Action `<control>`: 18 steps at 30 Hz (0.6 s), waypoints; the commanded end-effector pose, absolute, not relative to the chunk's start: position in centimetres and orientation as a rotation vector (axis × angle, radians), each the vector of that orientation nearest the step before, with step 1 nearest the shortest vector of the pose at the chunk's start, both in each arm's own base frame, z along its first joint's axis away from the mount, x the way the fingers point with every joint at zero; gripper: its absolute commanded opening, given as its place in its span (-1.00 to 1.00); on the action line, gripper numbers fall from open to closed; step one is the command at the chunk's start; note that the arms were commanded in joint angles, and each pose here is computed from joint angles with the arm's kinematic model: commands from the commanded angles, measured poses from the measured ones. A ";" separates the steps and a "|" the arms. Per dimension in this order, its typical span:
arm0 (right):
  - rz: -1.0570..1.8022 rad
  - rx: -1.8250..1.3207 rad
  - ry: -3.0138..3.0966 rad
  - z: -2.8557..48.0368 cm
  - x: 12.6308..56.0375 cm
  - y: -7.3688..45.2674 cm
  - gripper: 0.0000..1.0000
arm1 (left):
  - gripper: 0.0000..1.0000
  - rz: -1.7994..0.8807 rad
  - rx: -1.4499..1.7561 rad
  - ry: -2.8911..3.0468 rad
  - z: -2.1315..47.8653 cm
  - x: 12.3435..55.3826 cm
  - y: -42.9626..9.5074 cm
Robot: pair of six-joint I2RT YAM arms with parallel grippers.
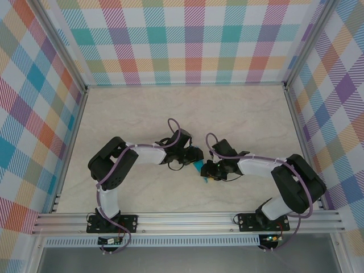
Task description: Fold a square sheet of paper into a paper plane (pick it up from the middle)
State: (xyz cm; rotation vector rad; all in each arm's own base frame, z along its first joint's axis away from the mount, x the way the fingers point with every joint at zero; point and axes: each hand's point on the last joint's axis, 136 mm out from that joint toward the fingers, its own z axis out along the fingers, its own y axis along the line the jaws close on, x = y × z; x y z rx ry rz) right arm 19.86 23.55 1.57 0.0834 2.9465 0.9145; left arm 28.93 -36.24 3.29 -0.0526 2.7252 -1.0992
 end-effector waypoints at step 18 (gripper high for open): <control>1.217 0.029 2.784 6.6 21.0 26.4 -0.62 | -0.24 -1.074 -0.017 2.780 2.4 28.2 -36.5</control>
